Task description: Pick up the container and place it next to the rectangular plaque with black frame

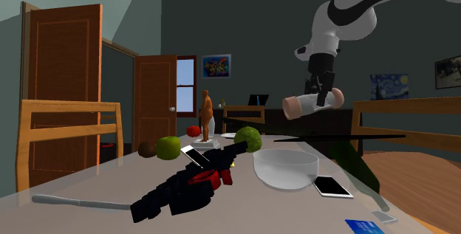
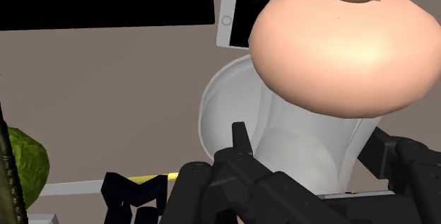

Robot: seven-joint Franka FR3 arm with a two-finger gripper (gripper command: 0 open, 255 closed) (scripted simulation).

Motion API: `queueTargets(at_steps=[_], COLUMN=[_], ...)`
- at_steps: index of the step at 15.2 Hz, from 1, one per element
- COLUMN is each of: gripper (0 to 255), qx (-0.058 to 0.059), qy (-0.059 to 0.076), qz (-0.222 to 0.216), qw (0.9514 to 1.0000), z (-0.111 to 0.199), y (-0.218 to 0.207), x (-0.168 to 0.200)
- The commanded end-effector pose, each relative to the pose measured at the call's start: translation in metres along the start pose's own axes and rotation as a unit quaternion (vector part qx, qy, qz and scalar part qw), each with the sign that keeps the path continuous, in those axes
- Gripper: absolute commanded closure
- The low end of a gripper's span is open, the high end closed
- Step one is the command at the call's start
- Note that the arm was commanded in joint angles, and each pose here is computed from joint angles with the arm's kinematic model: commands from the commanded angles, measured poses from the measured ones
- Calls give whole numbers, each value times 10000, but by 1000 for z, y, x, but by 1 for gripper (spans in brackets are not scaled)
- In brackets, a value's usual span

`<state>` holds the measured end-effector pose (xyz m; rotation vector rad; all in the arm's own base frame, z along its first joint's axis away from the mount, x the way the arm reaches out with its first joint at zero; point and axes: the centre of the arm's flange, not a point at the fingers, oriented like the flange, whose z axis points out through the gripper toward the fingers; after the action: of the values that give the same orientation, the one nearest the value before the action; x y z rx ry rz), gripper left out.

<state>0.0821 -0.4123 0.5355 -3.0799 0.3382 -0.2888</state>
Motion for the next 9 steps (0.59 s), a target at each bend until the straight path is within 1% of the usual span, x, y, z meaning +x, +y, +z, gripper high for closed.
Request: queueTargets(at_steps=[1,4,9], gripper=[255,255,255], qx=[1,1,1], qy=[-3,-3,-3], qz=[-7,-7,-7], qw=[10000,10000,10000], z=[-5,-13,13], y=[17,46,47], x=[-23,-57,-62])
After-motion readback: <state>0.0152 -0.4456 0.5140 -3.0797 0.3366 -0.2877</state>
